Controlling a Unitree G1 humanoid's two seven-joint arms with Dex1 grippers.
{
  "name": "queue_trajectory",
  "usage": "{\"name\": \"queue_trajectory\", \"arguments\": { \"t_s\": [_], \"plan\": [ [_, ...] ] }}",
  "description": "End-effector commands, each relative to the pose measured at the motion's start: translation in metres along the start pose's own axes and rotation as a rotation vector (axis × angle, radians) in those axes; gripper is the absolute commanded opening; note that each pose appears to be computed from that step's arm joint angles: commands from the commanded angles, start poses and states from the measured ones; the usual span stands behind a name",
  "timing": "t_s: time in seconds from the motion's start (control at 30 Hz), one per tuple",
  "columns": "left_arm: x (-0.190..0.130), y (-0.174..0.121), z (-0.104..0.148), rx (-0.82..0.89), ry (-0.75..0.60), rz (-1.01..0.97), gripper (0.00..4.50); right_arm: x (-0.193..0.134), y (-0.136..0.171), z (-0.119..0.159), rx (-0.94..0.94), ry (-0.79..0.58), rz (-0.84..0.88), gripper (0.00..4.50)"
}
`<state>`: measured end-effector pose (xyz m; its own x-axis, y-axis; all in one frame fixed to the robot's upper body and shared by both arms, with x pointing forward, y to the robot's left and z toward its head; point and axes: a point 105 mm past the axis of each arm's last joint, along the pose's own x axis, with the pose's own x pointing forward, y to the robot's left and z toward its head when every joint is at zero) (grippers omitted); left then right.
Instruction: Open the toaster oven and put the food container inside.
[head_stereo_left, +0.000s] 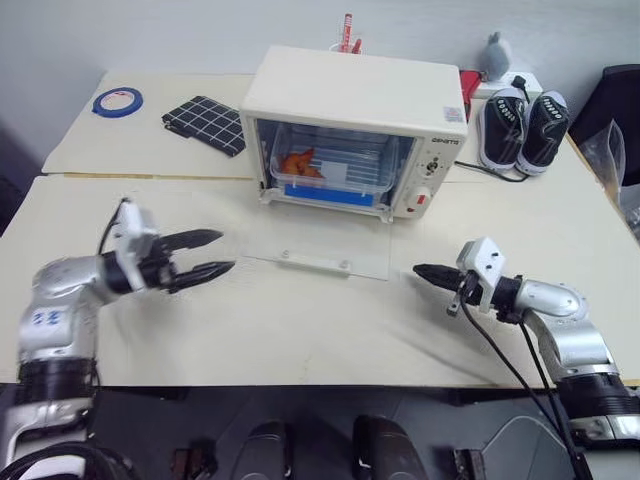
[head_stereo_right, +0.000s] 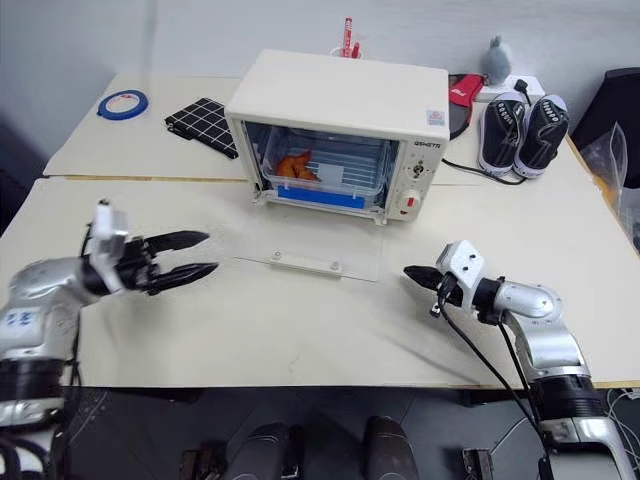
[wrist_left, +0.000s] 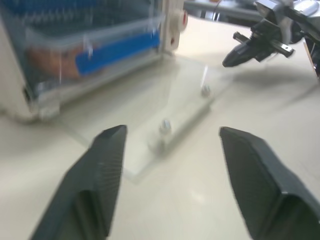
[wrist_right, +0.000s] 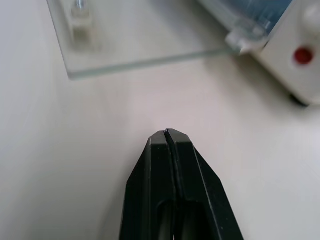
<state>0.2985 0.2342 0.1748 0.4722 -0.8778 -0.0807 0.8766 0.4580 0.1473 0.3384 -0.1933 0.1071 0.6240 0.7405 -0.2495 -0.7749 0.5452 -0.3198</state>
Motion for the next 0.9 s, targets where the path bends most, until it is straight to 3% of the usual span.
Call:
{"name": "queue_trajectory", "arguments": {
  "t_s": [0.03,0.23,0.47,0.6,0.77,0.9],
  "plan": [
    [-0.009,-0.004,0.014,0.064,-0.026,0.000,4.48,0.017,0.000,0.008,-0.015,-0.078,0.023,0.00],
    [-0.007,-0.007,0.013,0.019,-0.090,0.059,4.48,0.043,0.005,0.025,-0.022,-0.270,0.014,0.00],
    [-0.008,-0.005,0.017,0.008,-0.127,0.112,4.48,0.038,0.004,0.070,-0.004,-0.505,0.008,0.00],
    [-0.012,0.003,0.030,0.056,-0.175,0.158,4.48,0.029,-0.015,0.120,-0.005,-0.659,-0.037,0.00],
    [-0.008,0.004,0.036,0.076,-0.207,0.157,4.48,0.033,-0.037,0.147,0.031,-0.741,-0.085,0.00],
    [-0.005,0.001,0.031,0.126,-0.169,0.158,4.48,0.027,-0.037,0.151,0.066,-0.733,-0.027,0.00]
  ]
}}
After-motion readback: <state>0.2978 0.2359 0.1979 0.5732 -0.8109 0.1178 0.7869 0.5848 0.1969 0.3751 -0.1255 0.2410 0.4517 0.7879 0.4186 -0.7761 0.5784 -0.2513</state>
